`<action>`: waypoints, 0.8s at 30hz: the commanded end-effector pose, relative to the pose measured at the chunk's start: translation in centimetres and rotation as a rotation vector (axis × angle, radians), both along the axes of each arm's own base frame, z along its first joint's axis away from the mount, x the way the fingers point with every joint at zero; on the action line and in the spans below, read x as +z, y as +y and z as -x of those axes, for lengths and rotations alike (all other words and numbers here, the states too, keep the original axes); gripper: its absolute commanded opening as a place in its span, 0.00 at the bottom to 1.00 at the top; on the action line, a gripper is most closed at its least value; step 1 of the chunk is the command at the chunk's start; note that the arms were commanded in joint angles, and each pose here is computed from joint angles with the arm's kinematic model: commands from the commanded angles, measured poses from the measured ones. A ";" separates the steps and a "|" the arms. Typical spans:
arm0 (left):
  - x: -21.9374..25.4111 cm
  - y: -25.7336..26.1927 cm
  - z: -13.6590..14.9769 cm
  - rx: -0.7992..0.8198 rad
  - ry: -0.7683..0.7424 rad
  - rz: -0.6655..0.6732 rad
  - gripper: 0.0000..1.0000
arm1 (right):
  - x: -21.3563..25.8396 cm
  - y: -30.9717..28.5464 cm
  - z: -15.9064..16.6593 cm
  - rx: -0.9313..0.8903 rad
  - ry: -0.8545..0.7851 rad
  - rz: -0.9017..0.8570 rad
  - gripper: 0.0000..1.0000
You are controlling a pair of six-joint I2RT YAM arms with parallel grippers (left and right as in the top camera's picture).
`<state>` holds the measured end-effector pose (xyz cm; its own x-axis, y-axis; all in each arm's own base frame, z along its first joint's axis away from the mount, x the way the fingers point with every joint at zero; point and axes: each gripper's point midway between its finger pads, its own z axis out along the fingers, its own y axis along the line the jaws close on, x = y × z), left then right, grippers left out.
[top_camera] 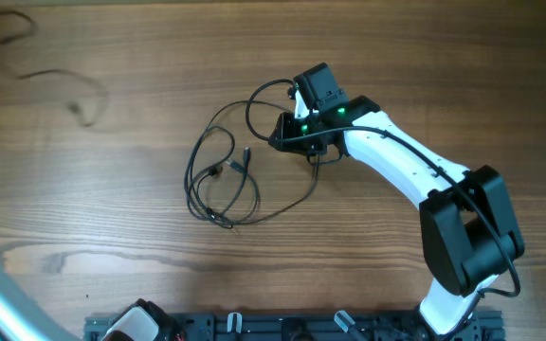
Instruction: Untangle cables
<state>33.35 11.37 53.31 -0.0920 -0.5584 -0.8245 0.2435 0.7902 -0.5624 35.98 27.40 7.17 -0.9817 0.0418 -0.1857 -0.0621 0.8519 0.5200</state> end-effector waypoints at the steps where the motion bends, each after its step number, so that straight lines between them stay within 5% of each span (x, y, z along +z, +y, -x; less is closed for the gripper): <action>1: -0.2 5.5 1.0 0.267 0.024 0.002 0.04 | -0.7 0.0 0.4 0.038 0.005 0.010 0.37; 8: -11.5 14.4 -1.7 0.606 0.381 0.027 0.04 | -0.8 0.1 0.9 0.049 0.025 0.003 0.38; 14: -19.4 17.7 -4.7 0.598 0.550 0.116 0.05 | -0.9 0.0 1.1 0.065 0.024 0.012 0.38; 19: -23.4 17.5 -6.0 0.562 0.655 0.161 0.51 | -0.9 -0.1 1.1 0.066 0.027 0.014 0.54; 21: -23.5 17.4 -6.0 0.576 0.661 0.154 0.58 | -0.9 -0.1 1.1 0.065 0.028 0.014 0.67; 24: -22.6 17.0 -5.5 0.617 0.661 0.156 0.58 | -0.9 -0.1 1.1 0.066 0.023 0.018 0.72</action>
